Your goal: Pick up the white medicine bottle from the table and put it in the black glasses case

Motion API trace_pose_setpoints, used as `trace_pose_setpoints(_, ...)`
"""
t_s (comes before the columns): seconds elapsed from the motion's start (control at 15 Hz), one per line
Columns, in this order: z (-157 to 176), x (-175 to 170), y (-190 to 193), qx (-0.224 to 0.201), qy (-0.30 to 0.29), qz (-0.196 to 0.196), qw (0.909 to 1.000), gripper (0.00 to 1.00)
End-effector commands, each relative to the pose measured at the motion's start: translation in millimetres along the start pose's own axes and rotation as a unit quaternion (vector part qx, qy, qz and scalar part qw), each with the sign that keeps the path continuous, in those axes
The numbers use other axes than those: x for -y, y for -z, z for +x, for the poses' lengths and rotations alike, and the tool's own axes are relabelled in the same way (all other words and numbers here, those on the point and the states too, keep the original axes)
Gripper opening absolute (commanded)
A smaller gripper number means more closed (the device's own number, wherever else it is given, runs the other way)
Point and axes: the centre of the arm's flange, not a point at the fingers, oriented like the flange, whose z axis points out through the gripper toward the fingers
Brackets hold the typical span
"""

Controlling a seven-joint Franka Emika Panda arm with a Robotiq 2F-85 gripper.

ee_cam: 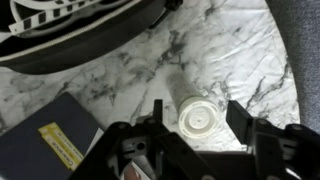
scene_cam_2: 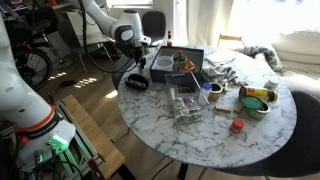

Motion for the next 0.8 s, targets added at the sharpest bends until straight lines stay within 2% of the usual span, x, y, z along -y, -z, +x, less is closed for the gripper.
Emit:
trace_pose_setpoints(0.0,4.9,2.9,1.2,0.020,0.001,-0.019,0.9996,0.37)
trace_pose_setpoints(0.2,2.1,1.4,9.6,0.038,0.002,-0.032,0.9988,0.13)
trace_pose_setpoints(0.53,-10.2,-5.2,49.8,0.062,-0.020,-0.028,0.9975,0.12)
trace_pose_setpoints(0.67,-16.2,-10.3,71.6,0.068,-0.036,-0.010,0.9970,0.12)
trace_pose_setpoints(0.73,-20.2,-13.5,81.4,0.078,-0.045,0.011,0.9959,0.12)
